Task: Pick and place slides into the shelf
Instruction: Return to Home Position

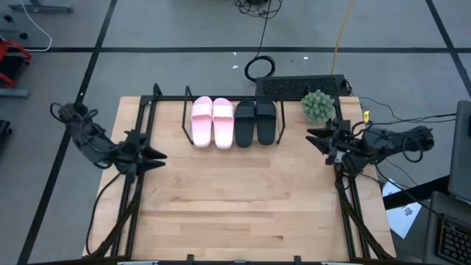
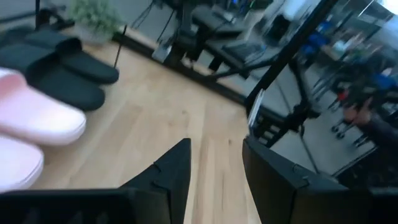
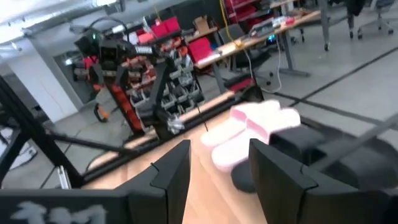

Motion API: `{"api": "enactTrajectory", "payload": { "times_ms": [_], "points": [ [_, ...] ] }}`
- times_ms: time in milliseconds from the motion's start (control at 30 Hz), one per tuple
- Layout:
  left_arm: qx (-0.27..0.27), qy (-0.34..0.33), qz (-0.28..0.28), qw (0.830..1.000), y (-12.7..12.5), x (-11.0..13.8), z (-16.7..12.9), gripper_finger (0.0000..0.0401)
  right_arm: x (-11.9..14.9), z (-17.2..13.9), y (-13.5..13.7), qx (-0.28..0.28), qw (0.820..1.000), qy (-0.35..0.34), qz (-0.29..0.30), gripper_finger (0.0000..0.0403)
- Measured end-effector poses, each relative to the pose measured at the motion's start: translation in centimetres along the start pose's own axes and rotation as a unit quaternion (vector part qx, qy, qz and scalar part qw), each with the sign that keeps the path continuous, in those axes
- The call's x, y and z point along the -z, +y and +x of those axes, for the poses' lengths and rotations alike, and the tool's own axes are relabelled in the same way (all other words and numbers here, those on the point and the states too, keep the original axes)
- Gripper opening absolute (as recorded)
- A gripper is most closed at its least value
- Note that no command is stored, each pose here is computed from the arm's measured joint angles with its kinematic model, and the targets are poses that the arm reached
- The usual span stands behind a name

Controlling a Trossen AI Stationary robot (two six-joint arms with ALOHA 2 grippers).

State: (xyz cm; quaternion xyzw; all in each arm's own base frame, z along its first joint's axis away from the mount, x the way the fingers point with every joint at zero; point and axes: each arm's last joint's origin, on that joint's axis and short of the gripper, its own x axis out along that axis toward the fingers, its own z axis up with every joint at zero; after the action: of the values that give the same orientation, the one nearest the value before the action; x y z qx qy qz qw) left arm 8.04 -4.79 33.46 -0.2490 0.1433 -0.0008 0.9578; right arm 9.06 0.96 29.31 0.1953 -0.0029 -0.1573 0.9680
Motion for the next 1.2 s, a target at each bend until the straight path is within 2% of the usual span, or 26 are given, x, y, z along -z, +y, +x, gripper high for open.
{"api": "enactTrajectory", "payload": {
  "times_ms": [200,400,567,700,967,1067,1200],
  "points": [
    [-0.003,-0.018,-0.003,1.000,1.3,2.8,1.7,0.0145,1.6,0.7,-0.8,0.007,1.000,0.022,0.000,0.0153],
    [-0.012,-0.038,-0.001,0.999,2.3,4.6,3.8,0.0145,1.3,1.0,-1.5,0.028,0.999,0.013,-0.020,0.0153],
    [0.006,-0.067,0.021,0.998,3.0,4.5,4.9,0.0145,1.0,1.0,-2.1,0.023,0.999,0.013,-0.026,0.0153],
    [0.009,-0.059,0.039,0.997,4.2,3.9,5.0,0.0145,0.8,0.9,-2.6,0.015,0.999,0.014,-0.027,0.0153],
    [0.020,-0.088,0.043,0.995,6.2,2.8,2.8,0.0145,0.4,-0.2,-3.3,0.006,1.000,-0.001,-0.015,0.0153],
    [0.034,-0.086,0.036,0.995,6.3,2.9,2.5,0.0145,0.9,-0.1,-3.5,0.012,1.000,0.013,-0.003,0.0153],
    [0.035,-0.093,0.035,0.994,6.5,3.5,3.8,0.0145,2.2,0.8,-3.8,0.010,1.000,0.013,0.009,0.0153]
  ]
}}
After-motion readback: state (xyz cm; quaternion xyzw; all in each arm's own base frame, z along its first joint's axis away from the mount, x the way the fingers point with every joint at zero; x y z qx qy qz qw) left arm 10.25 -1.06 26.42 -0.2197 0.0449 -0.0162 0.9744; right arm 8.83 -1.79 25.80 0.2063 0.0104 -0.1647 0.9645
